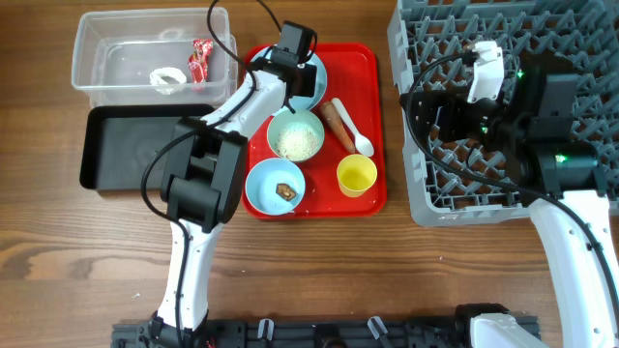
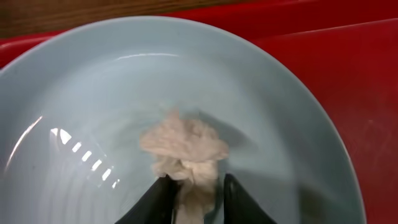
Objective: Sort waste into correct bins and load items into the dishwasher rack
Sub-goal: 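Carry the tissue left and release it into the clear bin, then grasp the rim of the green rice bowl with the left gripper, then tip the green bowl over the black tray to pour out the rice, then return the empty green bowl to the red tray with the left gripper, then grasp the rim of the blue bowl with the brown scrap, left gripper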
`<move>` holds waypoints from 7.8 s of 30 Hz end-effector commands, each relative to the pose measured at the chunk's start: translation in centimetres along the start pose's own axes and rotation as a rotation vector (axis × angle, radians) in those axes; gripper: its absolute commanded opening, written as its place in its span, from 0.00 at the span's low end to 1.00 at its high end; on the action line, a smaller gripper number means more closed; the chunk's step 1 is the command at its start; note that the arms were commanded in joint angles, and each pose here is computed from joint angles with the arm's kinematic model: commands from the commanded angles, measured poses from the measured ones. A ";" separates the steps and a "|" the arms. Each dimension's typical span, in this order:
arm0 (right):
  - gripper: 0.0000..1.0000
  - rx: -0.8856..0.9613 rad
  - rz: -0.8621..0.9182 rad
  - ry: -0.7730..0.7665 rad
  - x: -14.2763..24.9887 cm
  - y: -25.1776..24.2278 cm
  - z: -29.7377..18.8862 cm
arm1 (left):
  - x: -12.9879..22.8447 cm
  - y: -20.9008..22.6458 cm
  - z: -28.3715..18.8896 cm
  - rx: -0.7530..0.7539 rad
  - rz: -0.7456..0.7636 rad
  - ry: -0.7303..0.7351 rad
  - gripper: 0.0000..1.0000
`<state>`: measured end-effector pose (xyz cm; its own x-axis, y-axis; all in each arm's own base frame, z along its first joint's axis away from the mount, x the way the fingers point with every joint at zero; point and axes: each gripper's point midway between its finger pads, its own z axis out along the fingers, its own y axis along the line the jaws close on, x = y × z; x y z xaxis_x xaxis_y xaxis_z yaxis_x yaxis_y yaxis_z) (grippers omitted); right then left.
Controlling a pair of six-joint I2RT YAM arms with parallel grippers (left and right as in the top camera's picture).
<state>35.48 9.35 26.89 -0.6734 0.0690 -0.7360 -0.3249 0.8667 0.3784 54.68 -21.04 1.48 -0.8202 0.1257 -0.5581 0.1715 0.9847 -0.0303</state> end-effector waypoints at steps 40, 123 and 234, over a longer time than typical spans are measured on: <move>1.00 0.001 -0.004 -0.012 -0.7 0.0 0.0 | -6.0 15.2 -16.6 -0.045 -0.508 -0.098 0.84; 1.00 0.002 0.031 0.006 -0.3 0.0 0.1 | 6.4 10.0 -22.8 0.368 -0.405 0.186 0.04; 1.00 0.005 0.039 0.023 0.2 -0.1 0.1 | 11.2 -9.3 -17.4 0.190 0.364 -0.041 0.41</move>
<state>35.11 9.34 26.17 -0.7044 0.0809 -0.7051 -0.3004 0.8661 0.3995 34.01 -27.63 8.00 -0.6055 0.5659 -0.5596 0.6438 0.7617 0.0737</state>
